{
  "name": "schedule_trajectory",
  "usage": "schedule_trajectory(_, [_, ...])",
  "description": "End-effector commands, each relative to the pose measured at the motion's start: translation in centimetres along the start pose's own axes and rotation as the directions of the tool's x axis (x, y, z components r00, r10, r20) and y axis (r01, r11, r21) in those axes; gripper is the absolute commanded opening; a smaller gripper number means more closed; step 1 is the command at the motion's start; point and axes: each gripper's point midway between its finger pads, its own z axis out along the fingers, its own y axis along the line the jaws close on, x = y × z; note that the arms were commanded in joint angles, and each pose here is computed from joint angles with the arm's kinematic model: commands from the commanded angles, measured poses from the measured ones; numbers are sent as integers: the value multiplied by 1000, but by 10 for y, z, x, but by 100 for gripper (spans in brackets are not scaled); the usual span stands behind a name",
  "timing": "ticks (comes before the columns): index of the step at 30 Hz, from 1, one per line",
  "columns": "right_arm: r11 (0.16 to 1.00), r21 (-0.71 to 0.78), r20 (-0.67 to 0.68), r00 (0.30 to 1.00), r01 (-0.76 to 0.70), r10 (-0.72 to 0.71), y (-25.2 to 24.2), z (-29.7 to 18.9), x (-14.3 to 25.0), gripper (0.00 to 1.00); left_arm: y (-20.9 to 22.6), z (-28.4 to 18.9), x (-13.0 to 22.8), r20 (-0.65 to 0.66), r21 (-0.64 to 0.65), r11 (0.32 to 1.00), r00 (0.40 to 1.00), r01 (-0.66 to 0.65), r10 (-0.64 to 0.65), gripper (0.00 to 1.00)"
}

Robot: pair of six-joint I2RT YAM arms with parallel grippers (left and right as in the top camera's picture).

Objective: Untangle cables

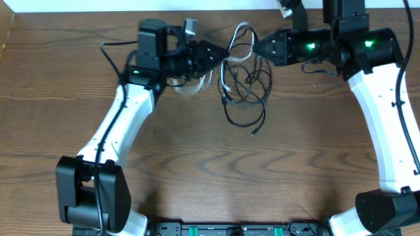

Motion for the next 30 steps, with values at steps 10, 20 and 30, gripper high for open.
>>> schedule_trajectory(10, [984,-168,-8,998,57,-59,13,3,-1,1,-20,-1,20,-118,54,961,957,272,-264,46])
schedule_trajectory(20, [899,-391,42,980,197,-196,51,-7,-2,1,-15,2,15,-75,33,964,962,265,-262,45])
schedule_trajectory(30, [927,-346,20,989,142,-144,43,-4,-3,1,-22,11,21,-83,41,979,977,201,-197,46])
